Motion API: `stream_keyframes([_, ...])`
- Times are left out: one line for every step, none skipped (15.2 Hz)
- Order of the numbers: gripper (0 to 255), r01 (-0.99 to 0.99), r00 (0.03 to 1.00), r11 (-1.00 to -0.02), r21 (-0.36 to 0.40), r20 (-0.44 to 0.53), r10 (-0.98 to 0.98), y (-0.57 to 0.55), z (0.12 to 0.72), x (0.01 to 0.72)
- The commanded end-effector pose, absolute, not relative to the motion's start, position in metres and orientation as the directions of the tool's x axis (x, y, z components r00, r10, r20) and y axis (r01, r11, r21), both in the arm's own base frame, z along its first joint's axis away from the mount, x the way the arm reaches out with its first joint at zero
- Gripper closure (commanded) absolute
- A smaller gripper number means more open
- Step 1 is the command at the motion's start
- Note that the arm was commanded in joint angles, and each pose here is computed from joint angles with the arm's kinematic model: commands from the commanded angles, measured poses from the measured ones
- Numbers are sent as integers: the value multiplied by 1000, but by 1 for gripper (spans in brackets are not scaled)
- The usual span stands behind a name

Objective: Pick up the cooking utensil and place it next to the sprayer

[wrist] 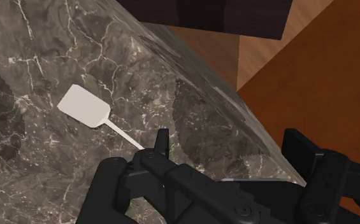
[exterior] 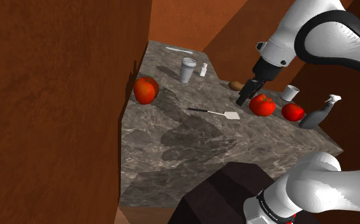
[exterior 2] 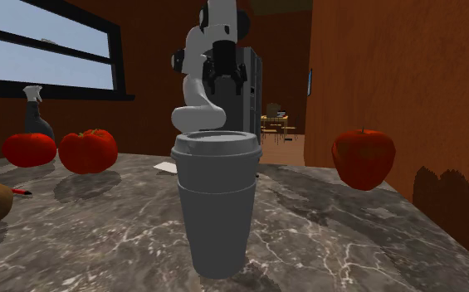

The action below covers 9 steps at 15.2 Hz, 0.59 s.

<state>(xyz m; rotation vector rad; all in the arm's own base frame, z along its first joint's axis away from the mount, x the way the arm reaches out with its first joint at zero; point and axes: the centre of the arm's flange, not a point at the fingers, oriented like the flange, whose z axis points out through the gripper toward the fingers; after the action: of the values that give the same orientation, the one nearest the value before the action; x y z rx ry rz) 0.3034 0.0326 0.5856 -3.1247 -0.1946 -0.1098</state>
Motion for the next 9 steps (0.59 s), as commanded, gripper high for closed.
stream_keyframes([0, 124, 990, -992, -5, 70, 124, 33, 586, 303])
stream_keyframes([0, 168, 983, -986, -4, 70, 167, 24, 577, 309])
stream_keyframes([0, 211, 975, -977, -4, 70, 210, 15, 568, 314])
stream_keyframes([0, 254, 965, -967, -4, 70, 253, 7, 560, 321])
stream_keyframes([0, 296, 953, -955, -3, 70, 296, -2, 551, 327])
stream_keyframes([0, 338, 939, -941, -3, 70, 337, -10, 543, 334])
stream_keyframes([0, 379, 923, -925, -3, 70, 378, -17, 534, 341])
stream_keyframes([0, 420, 905, -908, -3, 69, 419, -24, 525, 349])
stream_keyframes([0, 459, 886, -888, -2, 69, 458, -31, 517, 356])
